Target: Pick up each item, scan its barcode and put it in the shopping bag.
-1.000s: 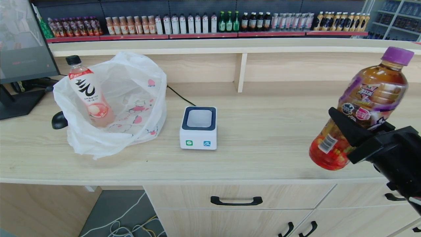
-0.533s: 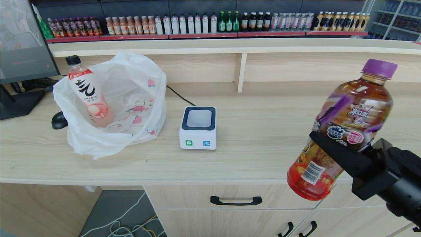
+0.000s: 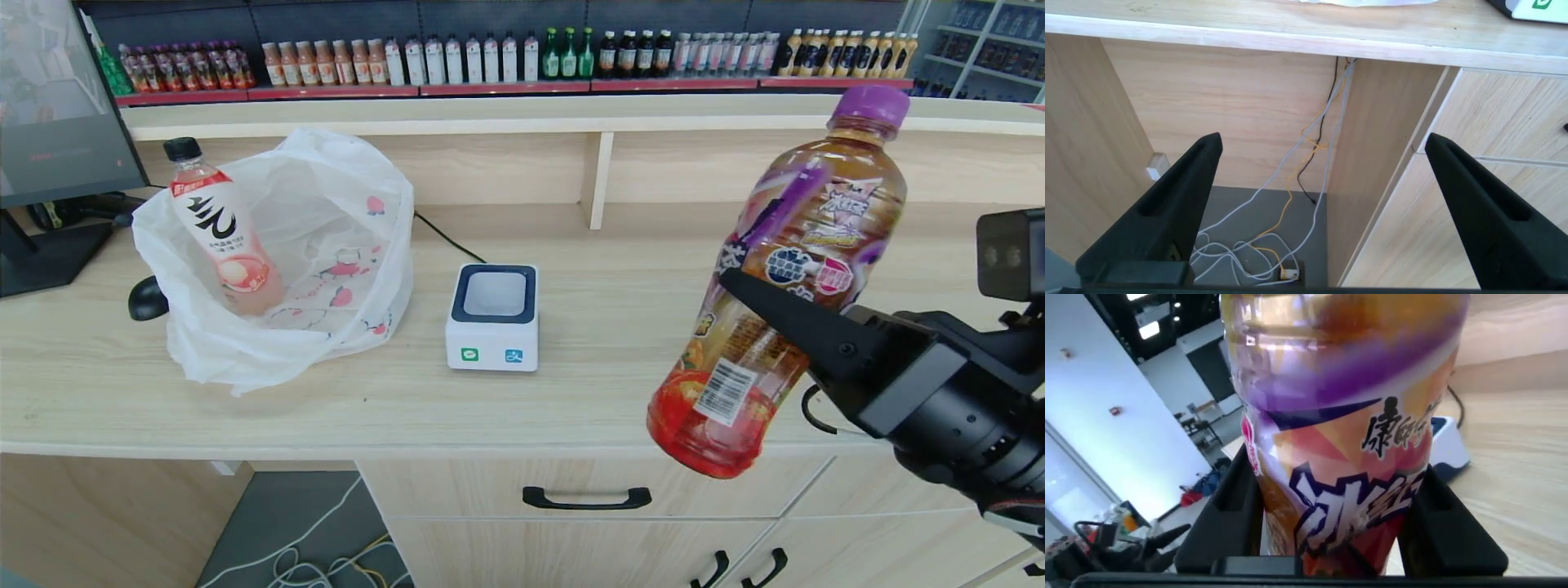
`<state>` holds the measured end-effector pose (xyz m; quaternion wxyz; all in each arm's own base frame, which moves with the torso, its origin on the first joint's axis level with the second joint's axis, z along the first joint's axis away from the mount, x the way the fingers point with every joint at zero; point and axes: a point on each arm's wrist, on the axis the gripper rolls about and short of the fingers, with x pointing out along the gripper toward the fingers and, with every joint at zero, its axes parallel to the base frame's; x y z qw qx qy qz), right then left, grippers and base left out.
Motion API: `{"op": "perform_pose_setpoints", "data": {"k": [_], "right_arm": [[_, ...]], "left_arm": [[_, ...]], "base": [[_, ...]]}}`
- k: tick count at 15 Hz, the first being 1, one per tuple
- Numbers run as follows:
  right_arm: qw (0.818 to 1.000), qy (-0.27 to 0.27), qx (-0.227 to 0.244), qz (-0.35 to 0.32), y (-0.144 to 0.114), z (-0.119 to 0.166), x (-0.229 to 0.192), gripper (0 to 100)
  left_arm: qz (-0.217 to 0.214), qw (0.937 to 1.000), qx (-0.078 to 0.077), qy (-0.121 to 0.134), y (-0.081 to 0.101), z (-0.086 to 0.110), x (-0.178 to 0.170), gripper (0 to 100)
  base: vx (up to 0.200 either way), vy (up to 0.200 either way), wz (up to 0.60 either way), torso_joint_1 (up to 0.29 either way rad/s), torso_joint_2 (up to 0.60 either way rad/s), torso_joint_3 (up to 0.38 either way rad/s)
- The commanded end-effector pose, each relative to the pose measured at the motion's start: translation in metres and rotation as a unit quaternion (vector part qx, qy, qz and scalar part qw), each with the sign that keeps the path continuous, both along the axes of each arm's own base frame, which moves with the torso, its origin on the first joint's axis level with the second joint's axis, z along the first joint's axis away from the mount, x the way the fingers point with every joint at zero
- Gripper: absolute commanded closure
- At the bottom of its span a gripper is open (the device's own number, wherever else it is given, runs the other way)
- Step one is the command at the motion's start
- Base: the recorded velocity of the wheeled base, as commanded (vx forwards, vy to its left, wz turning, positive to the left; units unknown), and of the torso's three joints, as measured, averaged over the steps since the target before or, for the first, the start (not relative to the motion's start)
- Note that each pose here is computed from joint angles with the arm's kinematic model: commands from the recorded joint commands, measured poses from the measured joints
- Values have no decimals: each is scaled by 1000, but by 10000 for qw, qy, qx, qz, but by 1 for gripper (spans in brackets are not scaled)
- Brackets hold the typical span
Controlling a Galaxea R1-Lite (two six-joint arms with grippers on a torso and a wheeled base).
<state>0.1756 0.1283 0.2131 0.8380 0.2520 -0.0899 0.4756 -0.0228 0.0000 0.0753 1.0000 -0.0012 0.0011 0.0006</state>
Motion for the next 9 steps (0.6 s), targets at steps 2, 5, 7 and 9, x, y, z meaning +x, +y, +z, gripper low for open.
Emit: {"op": "perform_pose_setpoints", "data": {"k": [2, 5, 7, 9], "right_arm": [[9988, 193, 169, 417, 22, 2, 8, 100], [9946, 437, 368, 866, 34, 5, -1, 100], [9926, 499, 458, 1005, 38, 7, -2, 100], [9889, 533, 639, 1234, 44, 15, -5, 100]], "left_arm": [[1, 10000, -4, -3, 0, 0, 0, 0], [1, 10000, -4, -3, 0, 0, 0, 0], [1, 10000, -4, -3, 0, 0, 0, 0], [1, 10000, -4, -3, 0, 0, 0, 0]], "base": [[0, 0, 0, 0, 0, 0], [0, 0, 0, 0, 0, 0], [0, 0, 0, 0, 0, 0], [0, 0, 0, 0, 0, 0]]}}
